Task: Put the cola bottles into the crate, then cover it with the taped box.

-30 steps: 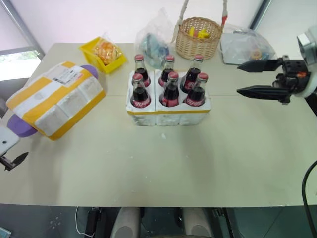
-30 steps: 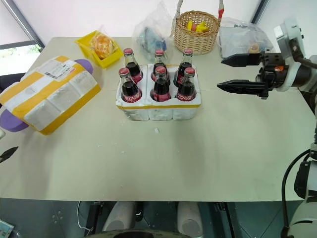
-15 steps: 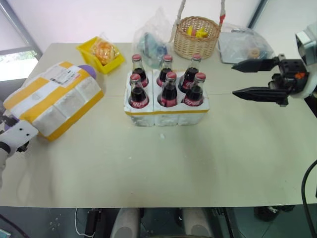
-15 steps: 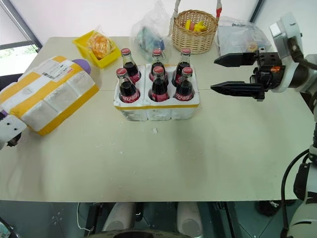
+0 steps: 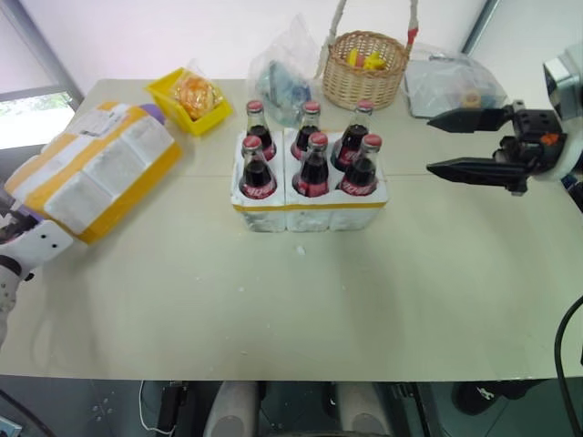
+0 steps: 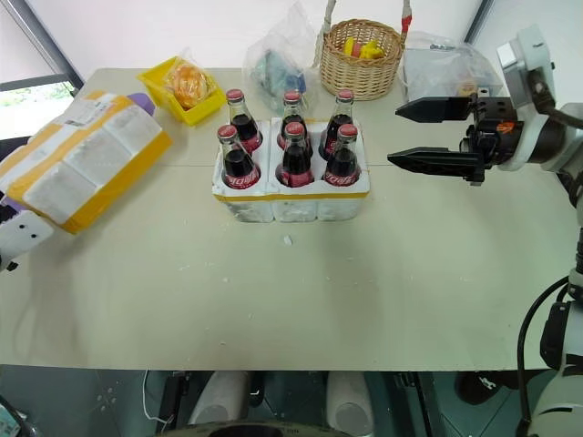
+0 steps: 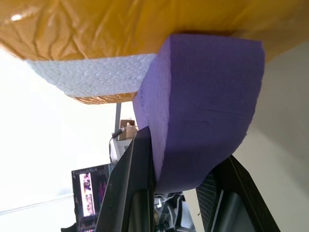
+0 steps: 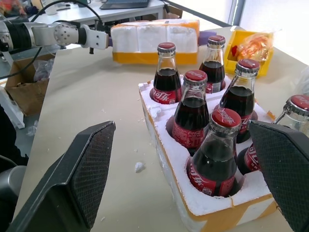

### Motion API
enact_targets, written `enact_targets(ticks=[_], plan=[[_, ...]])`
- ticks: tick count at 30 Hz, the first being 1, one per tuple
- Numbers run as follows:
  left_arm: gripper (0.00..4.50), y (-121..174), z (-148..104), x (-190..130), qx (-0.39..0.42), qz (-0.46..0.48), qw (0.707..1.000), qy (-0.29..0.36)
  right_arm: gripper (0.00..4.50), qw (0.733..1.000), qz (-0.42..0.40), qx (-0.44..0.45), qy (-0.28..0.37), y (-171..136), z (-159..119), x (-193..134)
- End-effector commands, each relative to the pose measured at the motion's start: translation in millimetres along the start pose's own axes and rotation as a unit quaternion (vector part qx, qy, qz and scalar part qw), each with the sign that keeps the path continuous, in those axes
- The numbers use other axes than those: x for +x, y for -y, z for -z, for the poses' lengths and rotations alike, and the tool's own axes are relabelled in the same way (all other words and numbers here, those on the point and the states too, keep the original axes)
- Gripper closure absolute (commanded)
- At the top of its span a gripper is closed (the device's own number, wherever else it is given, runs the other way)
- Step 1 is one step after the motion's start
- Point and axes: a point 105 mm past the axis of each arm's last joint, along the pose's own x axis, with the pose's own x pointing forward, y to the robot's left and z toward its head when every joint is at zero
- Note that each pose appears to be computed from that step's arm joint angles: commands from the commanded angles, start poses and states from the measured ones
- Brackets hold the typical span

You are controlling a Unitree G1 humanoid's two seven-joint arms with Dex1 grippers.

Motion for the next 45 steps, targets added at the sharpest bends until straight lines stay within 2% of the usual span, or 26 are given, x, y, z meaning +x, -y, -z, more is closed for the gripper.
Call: enact_targets(ticks=[1,5,9,15,20,24,30,38,45], plan=[[3.6,-4.5,1.1,0.2,0.021,0.005,1.0,-0.001,0.0,1.0,0.005,-0.026,0.014,-3.5,-13.2,-5.6],[3.6,-26.7,-7.9,0.1,0.032,-0.016,0.999,0.014,0.0,1.0,0.006,0.002,0.005,-4.7,-11.4,-15.0],[3.6,-69.1,-32.4,0.7,0.036,-0.051,0.997,0.051,0.0,0.999,0.04,-0.018,0.005,2.0,-13.1,-20.0],[3.6,-144.8,-104.4,-6.2,0.021,-0.108,0.982,0.151,0.0,0.999,0.039,-0.014,0.001,0.1,-1.8,-19.8],[3.6,-172.0,-180.1,-25.2,0.012,-0.099,0.958,0.27,0.0,0.999,0.049,-0.01,0.002,2.8,5.6,-21.4],[3.6,-166.4,-230.5,-43.9,0.032,-0.065,0.933,0.353,0.0,0.998,0.06,-0.01,0.003,6.1,8.2,-23.9],[3.6,-146.9,-288.1,-60.7,0.05,-0.033,0.896,0.44,0.0,0.998,0.069,-0.007,0.003,7.2,10.9,-26.5],[3.6,-127.7,-311.2,-55.0,0.114,-0.019,0.874,0.473,0.0,0.997,0.078,-0.002,0.009,4.4,12.1,-30.0],[3.6,-126.1,-302.9,-53.1,0.153,-0.026,0.868,0.471,0.0,0.996,0.088,0.003,0.008,0.5,15.9,-34.6]])
